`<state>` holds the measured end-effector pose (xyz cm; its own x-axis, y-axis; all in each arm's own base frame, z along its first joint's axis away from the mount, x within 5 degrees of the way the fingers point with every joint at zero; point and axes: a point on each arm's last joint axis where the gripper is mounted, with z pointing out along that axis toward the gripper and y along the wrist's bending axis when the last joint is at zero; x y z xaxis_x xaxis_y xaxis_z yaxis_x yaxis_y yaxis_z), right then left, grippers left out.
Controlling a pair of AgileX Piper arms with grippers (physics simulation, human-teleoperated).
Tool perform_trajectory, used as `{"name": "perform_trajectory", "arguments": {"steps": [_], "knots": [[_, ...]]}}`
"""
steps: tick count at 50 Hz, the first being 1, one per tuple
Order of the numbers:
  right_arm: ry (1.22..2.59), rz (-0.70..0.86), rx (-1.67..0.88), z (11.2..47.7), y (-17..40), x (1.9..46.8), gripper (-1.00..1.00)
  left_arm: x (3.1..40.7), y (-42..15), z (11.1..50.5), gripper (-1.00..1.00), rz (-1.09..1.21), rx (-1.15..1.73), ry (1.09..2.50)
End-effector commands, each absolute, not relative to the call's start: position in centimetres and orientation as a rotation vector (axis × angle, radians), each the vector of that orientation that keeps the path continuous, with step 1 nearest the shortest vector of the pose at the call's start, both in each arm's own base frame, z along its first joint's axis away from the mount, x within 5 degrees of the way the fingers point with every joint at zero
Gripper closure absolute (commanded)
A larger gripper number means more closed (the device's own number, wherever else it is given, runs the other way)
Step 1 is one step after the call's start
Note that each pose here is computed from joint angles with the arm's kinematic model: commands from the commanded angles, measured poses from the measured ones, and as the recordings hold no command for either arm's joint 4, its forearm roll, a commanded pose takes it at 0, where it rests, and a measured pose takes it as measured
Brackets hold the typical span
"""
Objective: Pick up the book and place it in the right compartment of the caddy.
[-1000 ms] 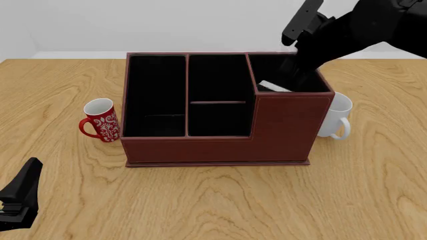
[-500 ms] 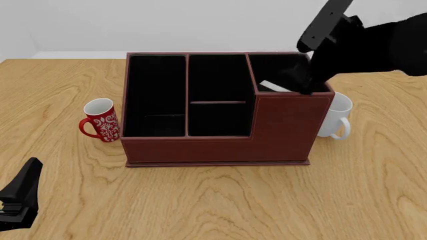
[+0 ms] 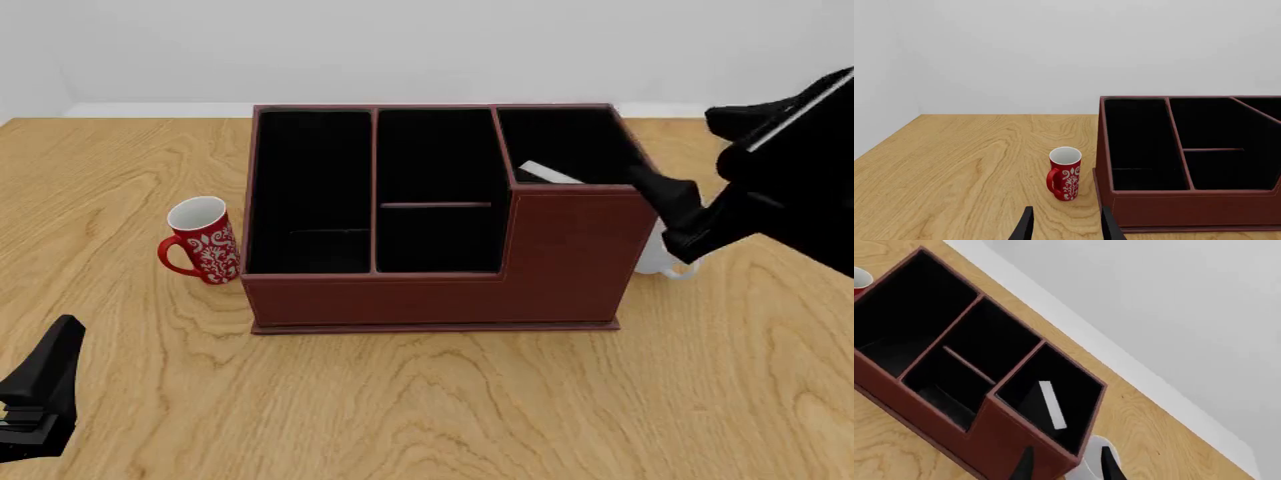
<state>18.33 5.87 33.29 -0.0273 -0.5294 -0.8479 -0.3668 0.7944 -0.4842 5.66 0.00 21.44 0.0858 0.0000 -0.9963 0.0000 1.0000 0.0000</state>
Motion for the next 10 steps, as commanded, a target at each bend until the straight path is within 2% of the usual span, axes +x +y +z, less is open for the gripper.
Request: {"name": "perform_trajectory", "arguments": {"steps": [1,3,8,10], "knots": [[1.573,-0.074,-0.473,31.4,3.5,14.2,-1.00,5.7,0.0,21.4,-1.00,0.000,0.000,1.485],[1.570,-0.030,-0.514,30.4,4.1,13.3,-1.00,5.7,0.0,21.4,-1.00,0.000,0.000,1.485],[1.497,0.026,-0.348,30.4,2.4,9.8,-1.00,5.7,0.0,21.4,-1.00,0.000,0.000,1.485],[1.480,0.060,-0.323,29.1,2.2,8.7,-1.00,5.7,0.0,21.4,-1.00,0.000,0.000,1.485]]}}
